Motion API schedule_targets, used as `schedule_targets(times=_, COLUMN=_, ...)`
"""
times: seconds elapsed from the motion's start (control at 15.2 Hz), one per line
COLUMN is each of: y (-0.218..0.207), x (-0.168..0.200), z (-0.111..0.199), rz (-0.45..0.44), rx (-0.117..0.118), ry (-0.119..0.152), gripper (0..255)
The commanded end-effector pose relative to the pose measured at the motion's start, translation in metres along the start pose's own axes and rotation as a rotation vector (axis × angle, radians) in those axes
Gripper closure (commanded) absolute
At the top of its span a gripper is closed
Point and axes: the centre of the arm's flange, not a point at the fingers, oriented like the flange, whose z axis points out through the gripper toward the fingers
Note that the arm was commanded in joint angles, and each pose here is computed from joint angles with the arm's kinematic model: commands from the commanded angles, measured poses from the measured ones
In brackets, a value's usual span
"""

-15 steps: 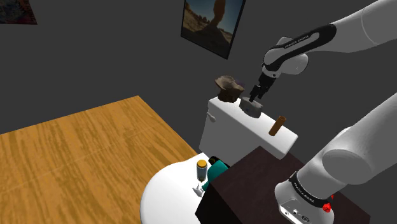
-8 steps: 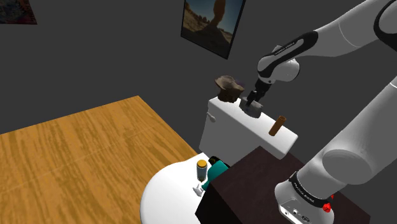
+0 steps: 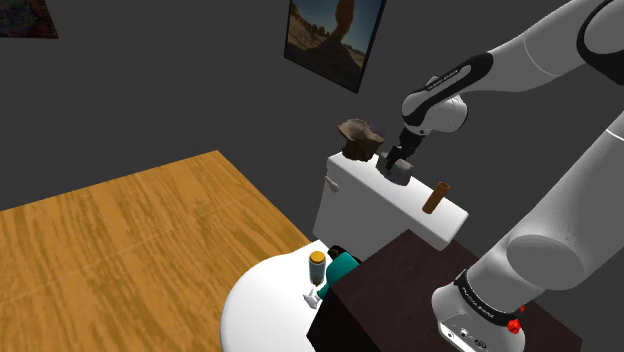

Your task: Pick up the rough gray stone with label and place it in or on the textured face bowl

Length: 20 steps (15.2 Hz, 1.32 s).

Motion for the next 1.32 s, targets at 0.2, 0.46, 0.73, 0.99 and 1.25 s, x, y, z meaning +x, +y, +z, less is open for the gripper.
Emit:
schedule_targets(times=0.2, y=0.0, x=0.0, z=0.0, rz=0.0, rx=0.0, ry=0.0, gripper=255)
schedule_targets(times=0.46, y=0.0, x=0.0, z=0.0, rz=0.0, rx=0.0, ry=0.0, gripper=255)
schedule_targets(times=0.73, y=0.0, x=0.0, z=-0.005, rz=0.0, rx=0.0, ry=0.0, gripper=255)
schedule_targets(times=0.99, y=-0.001, x=0.001, z=-0.026, rz=0.0, rx=0.0, ry=0.0, gripper=255)
schedule_targets(times=1.25, y=-0.002, x=0.003, z=-0.047, rz=0.0, rx=0.0, ry=0.0, gripper=255)
